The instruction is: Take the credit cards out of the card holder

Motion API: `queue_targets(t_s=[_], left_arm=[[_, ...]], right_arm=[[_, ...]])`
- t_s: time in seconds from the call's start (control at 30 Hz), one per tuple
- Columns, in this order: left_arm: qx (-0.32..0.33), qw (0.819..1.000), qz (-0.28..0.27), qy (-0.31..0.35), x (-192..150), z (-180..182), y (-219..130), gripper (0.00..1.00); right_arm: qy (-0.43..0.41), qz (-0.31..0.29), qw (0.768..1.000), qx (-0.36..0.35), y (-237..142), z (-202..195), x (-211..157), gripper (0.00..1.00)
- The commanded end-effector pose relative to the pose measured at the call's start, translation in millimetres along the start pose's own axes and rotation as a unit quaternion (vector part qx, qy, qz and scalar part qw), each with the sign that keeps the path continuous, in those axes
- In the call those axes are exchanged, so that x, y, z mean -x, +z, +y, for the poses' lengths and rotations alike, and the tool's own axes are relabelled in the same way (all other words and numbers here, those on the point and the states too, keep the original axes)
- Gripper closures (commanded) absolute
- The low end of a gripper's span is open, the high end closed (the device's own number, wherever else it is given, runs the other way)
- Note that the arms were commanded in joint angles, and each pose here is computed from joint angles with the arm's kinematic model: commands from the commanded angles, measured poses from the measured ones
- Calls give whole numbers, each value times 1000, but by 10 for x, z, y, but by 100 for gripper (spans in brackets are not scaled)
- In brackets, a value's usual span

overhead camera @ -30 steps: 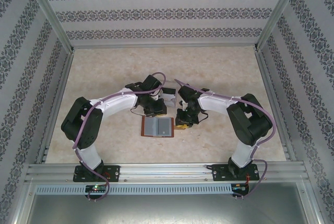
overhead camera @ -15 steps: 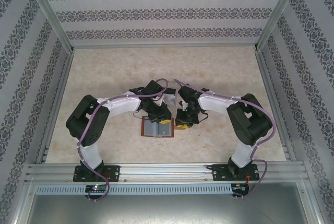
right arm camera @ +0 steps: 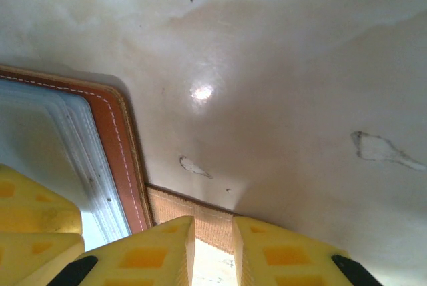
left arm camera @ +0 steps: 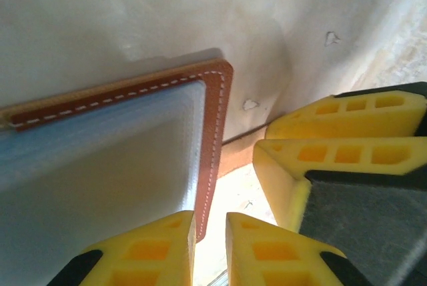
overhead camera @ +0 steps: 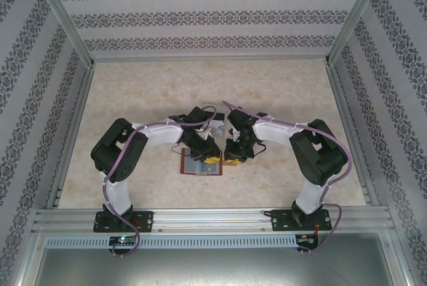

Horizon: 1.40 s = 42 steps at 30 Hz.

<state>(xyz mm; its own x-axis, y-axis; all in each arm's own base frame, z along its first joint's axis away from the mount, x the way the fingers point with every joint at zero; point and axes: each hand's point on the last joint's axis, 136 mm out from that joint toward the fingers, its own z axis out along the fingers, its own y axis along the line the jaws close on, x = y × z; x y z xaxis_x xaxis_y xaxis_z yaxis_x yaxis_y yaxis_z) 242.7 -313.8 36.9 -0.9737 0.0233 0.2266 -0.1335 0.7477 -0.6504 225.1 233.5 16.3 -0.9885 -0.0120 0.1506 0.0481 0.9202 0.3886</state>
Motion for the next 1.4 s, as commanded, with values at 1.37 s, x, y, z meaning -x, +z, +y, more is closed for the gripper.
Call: queue_targets(t_s=[1.37], left_arm=[[274, 961, -27, 34, -127, 582, -410, 73]], right_arm=[[-12, 18, 1000, -18, 125, -69, -25, 76]])
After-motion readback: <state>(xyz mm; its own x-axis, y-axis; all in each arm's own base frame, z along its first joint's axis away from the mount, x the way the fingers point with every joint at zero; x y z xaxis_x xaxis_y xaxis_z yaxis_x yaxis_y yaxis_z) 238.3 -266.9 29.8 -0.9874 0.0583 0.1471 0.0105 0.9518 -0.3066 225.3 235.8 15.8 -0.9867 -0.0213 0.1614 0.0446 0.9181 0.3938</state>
